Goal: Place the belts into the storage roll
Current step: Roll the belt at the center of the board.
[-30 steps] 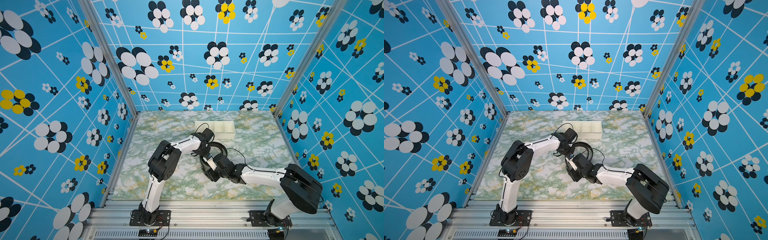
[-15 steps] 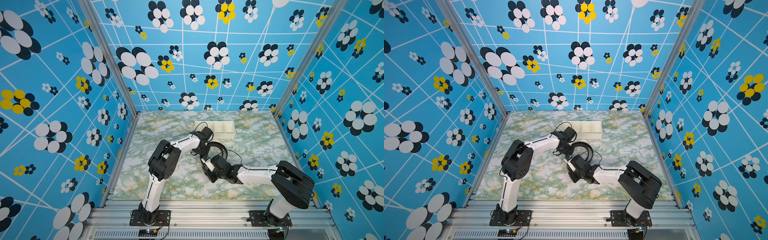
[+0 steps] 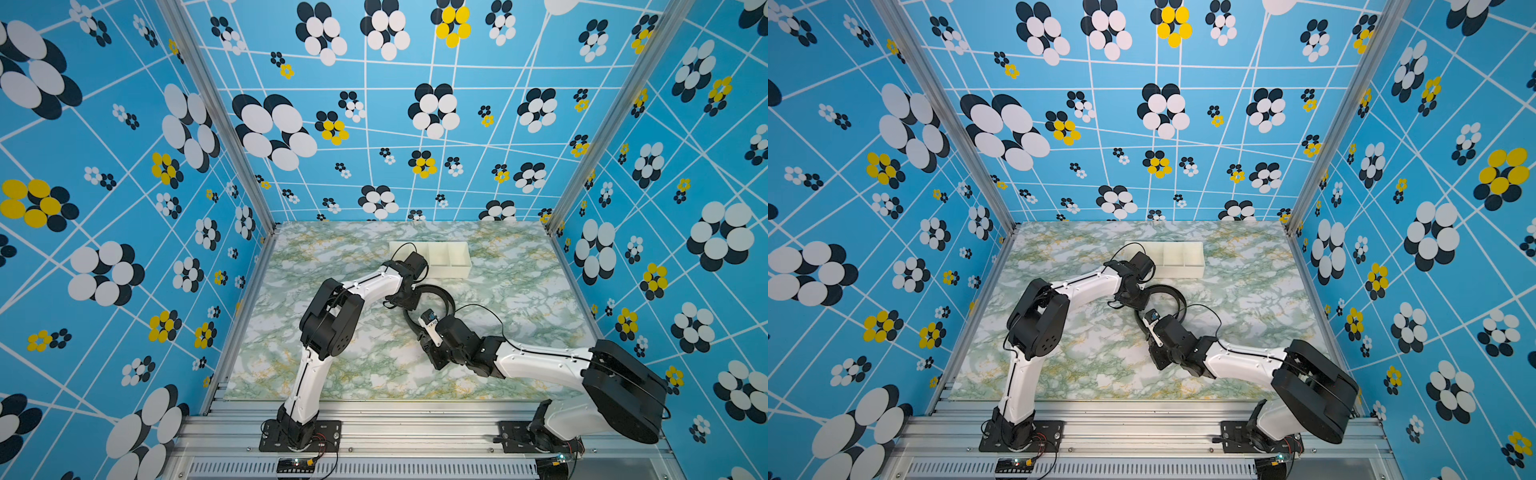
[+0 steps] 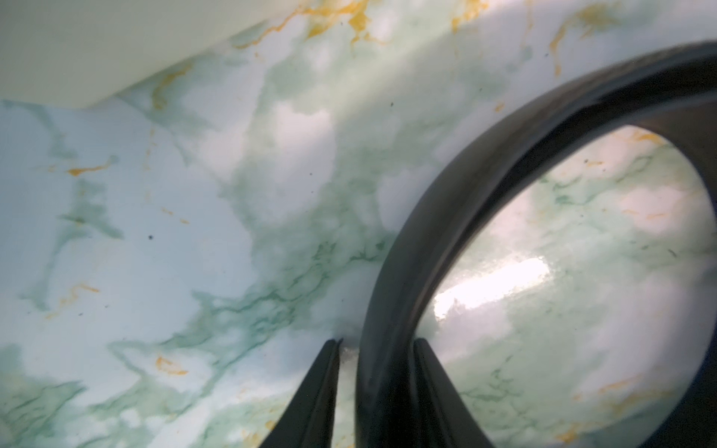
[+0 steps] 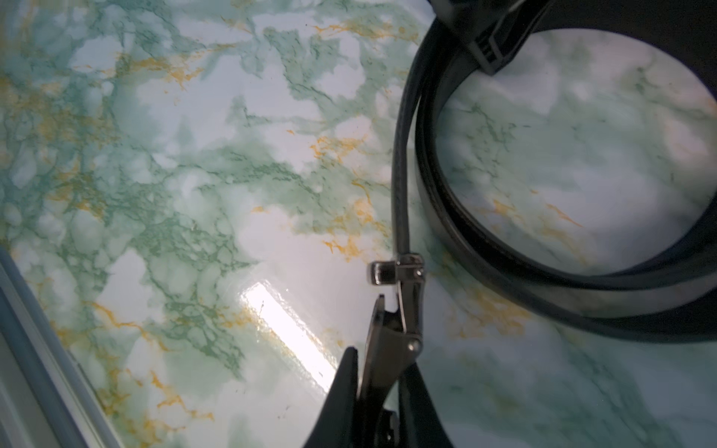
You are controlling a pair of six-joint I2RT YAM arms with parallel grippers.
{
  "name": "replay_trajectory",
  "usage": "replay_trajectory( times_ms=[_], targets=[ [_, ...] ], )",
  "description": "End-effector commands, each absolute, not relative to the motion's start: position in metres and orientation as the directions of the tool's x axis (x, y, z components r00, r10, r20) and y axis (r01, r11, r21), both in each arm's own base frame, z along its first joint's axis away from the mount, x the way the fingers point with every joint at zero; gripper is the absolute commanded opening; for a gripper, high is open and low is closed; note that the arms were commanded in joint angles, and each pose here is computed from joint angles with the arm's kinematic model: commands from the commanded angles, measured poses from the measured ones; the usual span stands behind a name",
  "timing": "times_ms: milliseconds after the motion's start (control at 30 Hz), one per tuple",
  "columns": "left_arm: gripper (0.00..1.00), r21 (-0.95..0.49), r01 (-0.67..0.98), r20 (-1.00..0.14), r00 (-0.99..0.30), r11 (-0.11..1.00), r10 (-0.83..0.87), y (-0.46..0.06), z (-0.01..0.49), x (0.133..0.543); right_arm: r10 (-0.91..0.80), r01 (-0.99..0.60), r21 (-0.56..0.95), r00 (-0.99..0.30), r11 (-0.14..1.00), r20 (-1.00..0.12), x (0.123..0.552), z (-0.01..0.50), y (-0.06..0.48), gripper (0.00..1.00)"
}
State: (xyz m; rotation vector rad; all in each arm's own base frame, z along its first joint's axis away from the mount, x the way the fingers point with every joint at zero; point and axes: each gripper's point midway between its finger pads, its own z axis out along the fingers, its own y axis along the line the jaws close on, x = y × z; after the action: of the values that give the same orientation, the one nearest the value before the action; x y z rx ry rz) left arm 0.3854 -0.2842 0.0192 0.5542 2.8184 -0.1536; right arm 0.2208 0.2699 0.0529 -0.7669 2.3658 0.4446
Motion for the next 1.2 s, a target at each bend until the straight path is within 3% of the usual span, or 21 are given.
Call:
replay_trajectory(
  times_ms=[0,467,1167],
  targets=[
    [0.36,-0.015,0.364,-0.124,-0.925,0.931,0.360,-0.264,-0.027,0.364,-0.389,-0.537,0.110,-0.723,0.837,-0.571,0.206,0.042,0.239,0.00],
    [0.37,0.014,0.381,-0.080,-0.921,0.925,0.381,-0.258,-0.039,0.359,-0.235,-0.326,0.140,-0.865,0.935,-0.442,0.165,0.022,0.176,0.00],
    [0.36,0.029,0.390,-0.047,-0.919,0.920,0.391,-0.242,-0.050,0.360,0.101,0.130,-0.026,-0.867,0.991,-0.489,0.160,0.030,0.086,0.00]
  ],
)
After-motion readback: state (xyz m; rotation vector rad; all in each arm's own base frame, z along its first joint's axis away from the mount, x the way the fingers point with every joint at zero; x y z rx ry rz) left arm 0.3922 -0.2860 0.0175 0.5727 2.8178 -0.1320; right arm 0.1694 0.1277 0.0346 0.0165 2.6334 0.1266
